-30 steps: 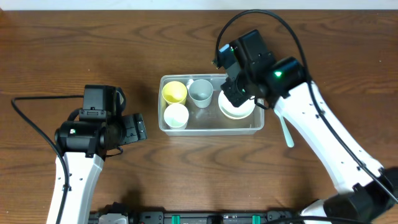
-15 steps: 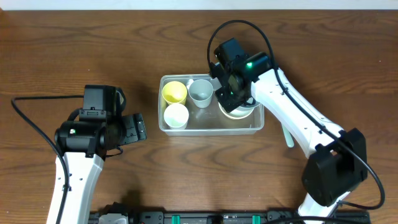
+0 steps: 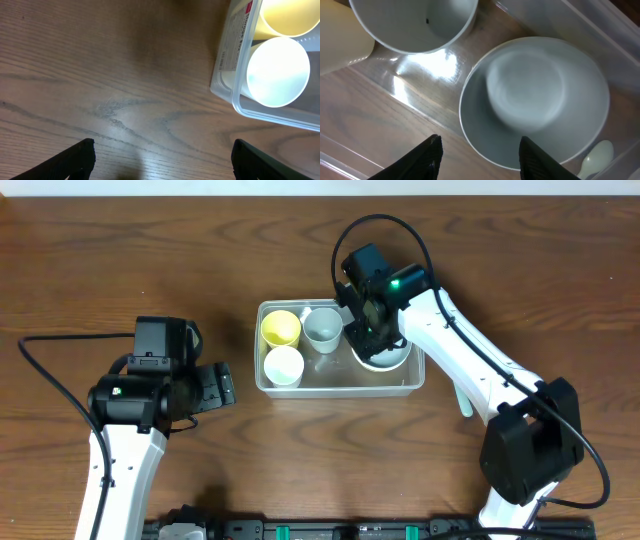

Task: Pack container
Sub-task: 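Stack the second white bowl in the container and withdraw right gripper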

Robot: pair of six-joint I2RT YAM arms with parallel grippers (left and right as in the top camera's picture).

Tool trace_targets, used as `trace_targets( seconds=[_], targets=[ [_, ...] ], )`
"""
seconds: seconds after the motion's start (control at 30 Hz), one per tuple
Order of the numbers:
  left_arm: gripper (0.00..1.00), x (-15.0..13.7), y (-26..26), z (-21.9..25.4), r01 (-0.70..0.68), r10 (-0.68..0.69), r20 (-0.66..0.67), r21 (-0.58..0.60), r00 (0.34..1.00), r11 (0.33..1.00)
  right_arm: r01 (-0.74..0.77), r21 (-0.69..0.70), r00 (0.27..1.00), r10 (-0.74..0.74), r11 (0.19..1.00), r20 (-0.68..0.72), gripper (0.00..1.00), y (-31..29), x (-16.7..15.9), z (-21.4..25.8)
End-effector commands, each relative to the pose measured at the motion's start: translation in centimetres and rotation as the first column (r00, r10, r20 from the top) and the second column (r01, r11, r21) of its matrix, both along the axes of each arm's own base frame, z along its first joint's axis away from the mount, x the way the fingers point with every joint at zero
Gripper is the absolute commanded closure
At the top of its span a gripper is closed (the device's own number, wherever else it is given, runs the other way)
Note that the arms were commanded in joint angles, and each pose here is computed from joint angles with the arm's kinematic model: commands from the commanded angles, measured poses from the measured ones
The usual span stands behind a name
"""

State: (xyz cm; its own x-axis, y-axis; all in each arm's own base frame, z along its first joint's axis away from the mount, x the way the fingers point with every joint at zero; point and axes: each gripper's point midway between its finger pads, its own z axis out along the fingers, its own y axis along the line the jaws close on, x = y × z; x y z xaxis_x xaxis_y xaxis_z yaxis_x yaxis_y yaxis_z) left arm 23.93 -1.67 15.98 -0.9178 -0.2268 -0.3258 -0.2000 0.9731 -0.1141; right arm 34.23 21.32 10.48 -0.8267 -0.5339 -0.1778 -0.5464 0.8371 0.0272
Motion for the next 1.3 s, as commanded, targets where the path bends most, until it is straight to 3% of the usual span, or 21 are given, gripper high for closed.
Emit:
trace_targets(
  seconds=[0.0,0.2,0.4,0.43,0.6,0.93,1.2,1.27],
  targets=[
    [0.13,-0.1,0.0,0.0,-0.012,0.012,-0.005,-0.006,1.000,1.000,0.003,-0.007,1.000,-0.003,1.000,-0.001,0.49,0.1,-0.1,-0.3],
    [0.13,-0.1,0.0,0.0,-0.012,0.012,-0.005,-0.006,1.000,1.000,0.153,-0.065,0.984,-0.146,0.986,0.103,0.47,-1.7,1.7,1.2],
    [0.13,-0.1,0.1,0.0,-0.012,0.012,-0.005,-0.006,1.000,1.000,0.281,0.081,0.908,-0.292,0.956,0.299,0.37,-4.7,4.0,10.5],
    [0.13,-0.1,0.0,0.0,-0.012,0.012,-0.005,-0.006,1.000,1.000,0.311,0.114,0.885,-0.331,0.944,0.327,0.31,-5.9,4.2,12.3],
    [0.13,-0.3,0.1,-0.1,-0.012,0.012,-0.011,-0.006,1.000,1.000,0.484,0.164,0.782,-0.510,0.859,0.360,0.25,-14.7,3.1,16.7],
    [0.13,-0.3,0.1,-0.1,-0.012,0.012,-0.012,-0.006,1.000,1.000,0.623,-0.031,0.782,-0.621,0.782,0.057,0.21,-25.2,-3.3,10.0],
    [0.13,-0.3,0.1,-0.1,-0.012,0.012,-0.012,-0.006,1.000,1.000,0.682,-0.133,0.713,-0.694,0.719,-0.101,0.09,-27.6,-7.5,2.0],
    [0.13,-0.3,0.1,-0.1,-0.012,0.012,-0.011,-0.006,1.000,1.000,0.693,-0.142,0.697,-0.707,0.707,-0.115,0.01,-28.0,-8.1,0.4]
  ],
)
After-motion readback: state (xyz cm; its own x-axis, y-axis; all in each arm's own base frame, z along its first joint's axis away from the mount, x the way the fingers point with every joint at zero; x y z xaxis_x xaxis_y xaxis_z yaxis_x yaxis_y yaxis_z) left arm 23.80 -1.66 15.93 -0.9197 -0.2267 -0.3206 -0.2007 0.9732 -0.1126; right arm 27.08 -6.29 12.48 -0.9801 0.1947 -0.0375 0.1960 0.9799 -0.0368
